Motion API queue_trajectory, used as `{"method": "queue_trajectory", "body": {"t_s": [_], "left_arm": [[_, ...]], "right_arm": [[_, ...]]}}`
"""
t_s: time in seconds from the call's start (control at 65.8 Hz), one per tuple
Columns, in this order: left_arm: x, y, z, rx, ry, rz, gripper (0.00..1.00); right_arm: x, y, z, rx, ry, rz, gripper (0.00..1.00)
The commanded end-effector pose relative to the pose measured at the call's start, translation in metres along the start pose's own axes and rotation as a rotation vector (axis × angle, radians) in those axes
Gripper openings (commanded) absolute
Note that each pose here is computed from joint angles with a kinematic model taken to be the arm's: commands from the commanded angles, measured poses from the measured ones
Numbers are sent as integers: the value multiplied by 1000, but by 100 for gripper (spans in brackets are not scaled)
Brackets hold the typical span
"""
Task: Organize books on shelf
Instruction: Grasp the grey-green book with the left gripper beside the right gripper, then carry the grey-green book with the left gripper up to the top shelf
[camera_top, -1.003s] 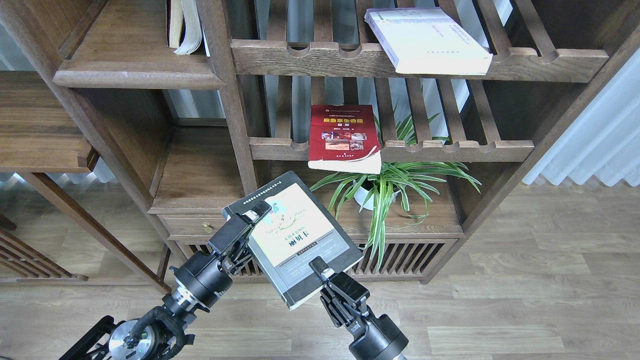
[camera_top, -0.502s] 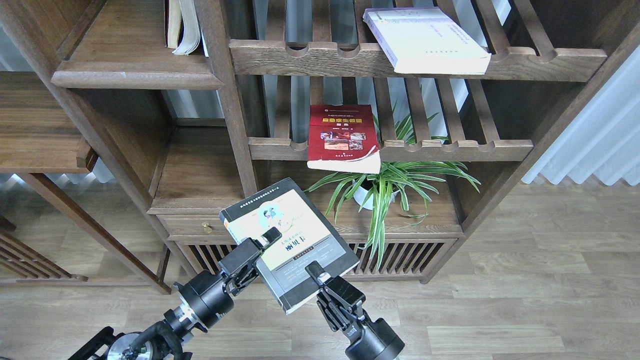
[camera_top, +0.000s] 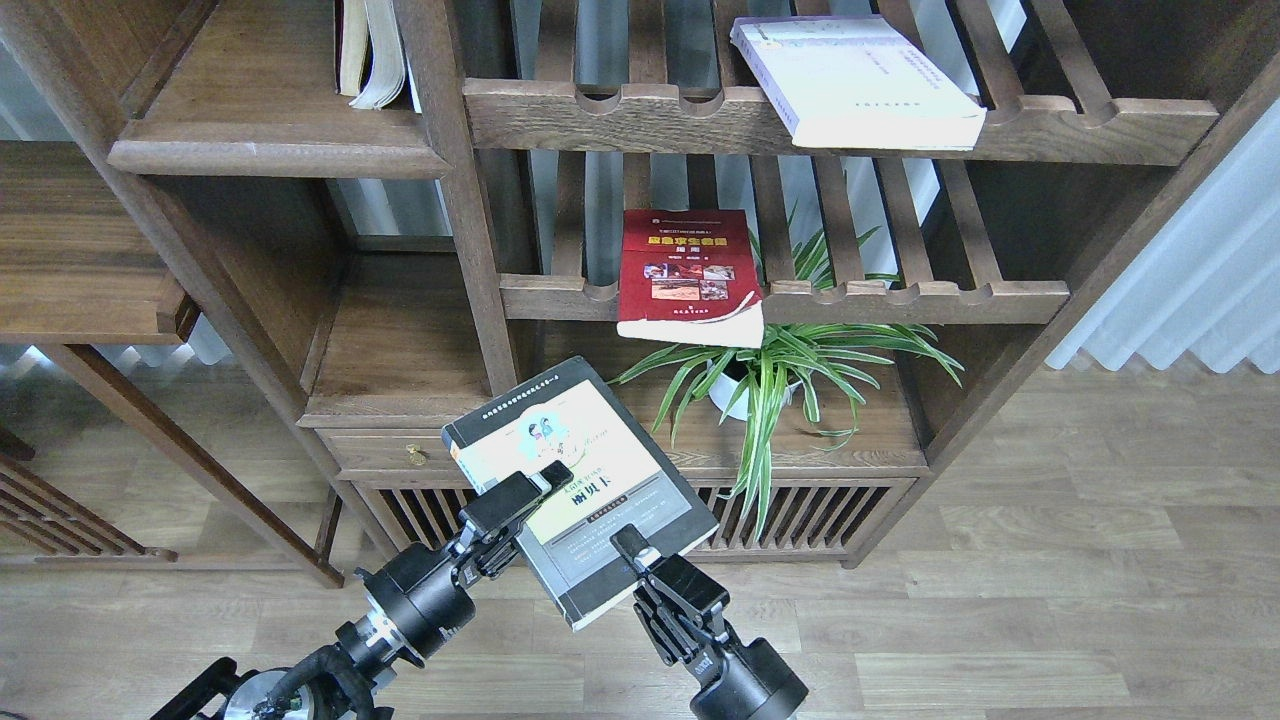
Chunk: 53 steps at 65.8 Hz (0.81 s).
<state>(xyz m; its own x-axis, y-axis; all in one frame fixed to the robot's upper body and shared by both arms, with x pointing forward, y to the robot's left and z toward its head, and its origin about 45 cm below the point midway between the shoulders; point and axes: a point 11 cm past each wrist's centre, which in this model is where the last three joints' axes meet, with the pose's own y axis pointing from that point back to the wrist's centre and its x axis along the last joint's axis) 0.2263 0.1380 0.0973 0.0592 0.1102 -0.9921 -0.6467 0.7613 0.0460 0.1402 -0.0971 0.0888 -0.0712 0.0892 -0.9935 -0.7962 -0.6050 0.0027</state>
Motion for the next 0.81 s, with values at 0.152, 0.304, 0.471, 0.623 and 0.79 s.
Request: {"method": "queue_trajectory", "body": {"t_s": [0.152,0.304,0.471,0.623,0.79], "left_arm": [[-3,-1,1,3,-5,-8,6],[-8,-1,8,-14,-14,-24,6],[-14,10,25,-61,-39,-28,6],[-19,31,45,-78,-95,-8,6],[-18,49,65,-82,-150,34,6]], "right_arm": [[0,-3,0,-9,6,-2,27],[-1,-7,-2,8,2,-12,99],[-2,-8,-6,19,6,-15,99],[-2,-8,-2,4,2,-13,99],[-2,-10,-3,2,6,-15,99]]}}
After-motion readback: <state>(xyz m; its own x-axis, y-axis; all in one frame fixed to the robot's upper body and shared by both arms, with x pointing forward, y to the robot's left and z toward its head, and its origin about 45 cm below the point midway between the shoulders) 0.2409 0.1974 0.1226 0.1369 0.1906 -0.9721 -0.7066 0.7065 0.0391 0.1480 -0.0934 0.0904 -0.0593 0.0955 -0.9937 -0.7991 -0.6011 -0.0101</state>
